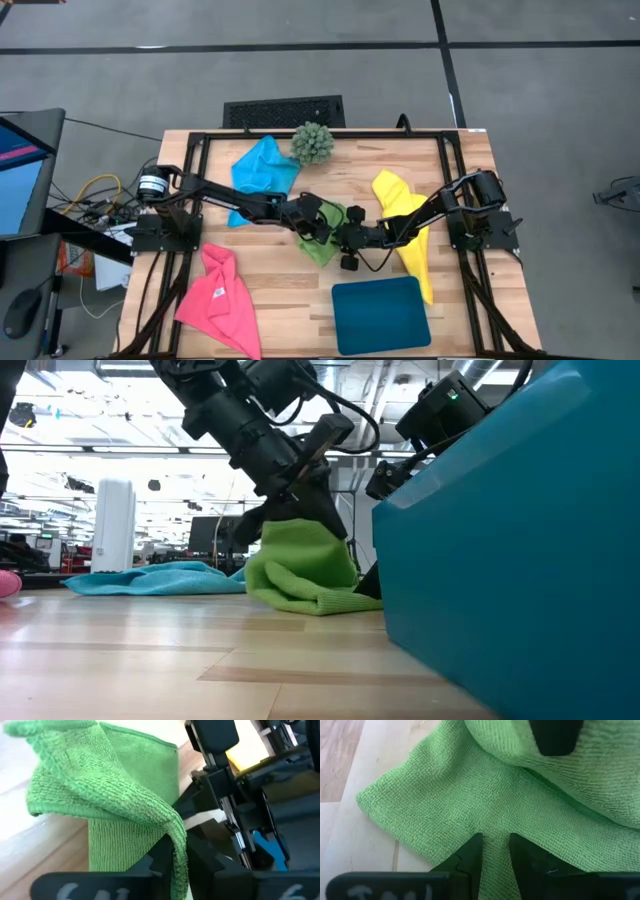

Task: Fold microfiber towels
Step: Fold the green microfiber cloth

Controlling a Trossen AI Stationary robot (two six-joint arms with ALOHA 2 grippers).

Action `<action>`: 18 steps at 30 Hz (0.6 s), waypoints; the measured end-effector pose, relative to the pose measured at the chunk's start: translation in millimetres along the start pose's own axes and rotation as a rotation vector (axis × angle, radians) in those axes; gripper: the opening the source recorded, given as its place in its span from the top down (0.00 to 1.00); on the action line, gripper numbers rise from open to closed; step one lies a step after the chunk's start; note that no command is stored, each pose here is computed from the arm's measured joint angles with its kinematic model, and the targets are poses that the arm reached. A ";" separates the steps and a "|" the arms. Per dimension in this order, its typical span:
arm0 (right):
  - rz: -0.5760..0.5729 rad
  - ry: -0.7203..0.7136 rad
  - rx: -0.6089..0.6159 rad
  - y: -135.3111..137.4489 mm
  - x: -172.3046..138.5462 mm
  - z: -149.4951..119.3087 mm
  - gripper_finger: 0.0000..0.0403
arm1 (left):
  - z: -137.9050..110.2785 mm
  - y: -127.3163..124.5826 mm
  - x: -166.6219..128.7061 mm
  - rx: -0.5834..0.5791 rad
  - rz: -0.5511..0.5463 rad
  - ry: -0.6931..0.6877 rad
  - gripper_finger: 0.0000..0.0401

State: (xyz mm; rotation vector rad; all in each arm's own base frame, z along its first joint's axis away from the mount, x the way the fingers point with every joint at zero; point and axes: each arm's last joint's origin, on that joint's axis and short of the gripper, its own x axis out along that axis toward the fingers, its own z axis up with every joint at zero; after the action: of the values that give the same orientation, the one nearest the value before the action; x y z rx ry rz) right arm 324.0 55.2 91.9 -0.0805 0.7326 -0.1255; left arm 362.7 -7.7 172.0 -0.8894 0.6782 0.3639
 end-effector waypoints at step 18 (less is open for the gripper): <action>-0.011 0.000 0.002 -4.6 1.2 0.5 0.70 | -7.0 -13.9 -1.0 -0.059 -0.079 -0.025 0.58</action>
State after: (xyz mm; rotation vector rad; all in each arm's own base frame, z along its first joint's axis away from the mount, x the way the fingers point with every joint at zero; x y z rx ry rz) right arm 324.9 50.5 92.0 -0.0821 0.7324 -0.1365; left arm 366.9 -21.6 177.7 -0.9634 0.6107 0.3252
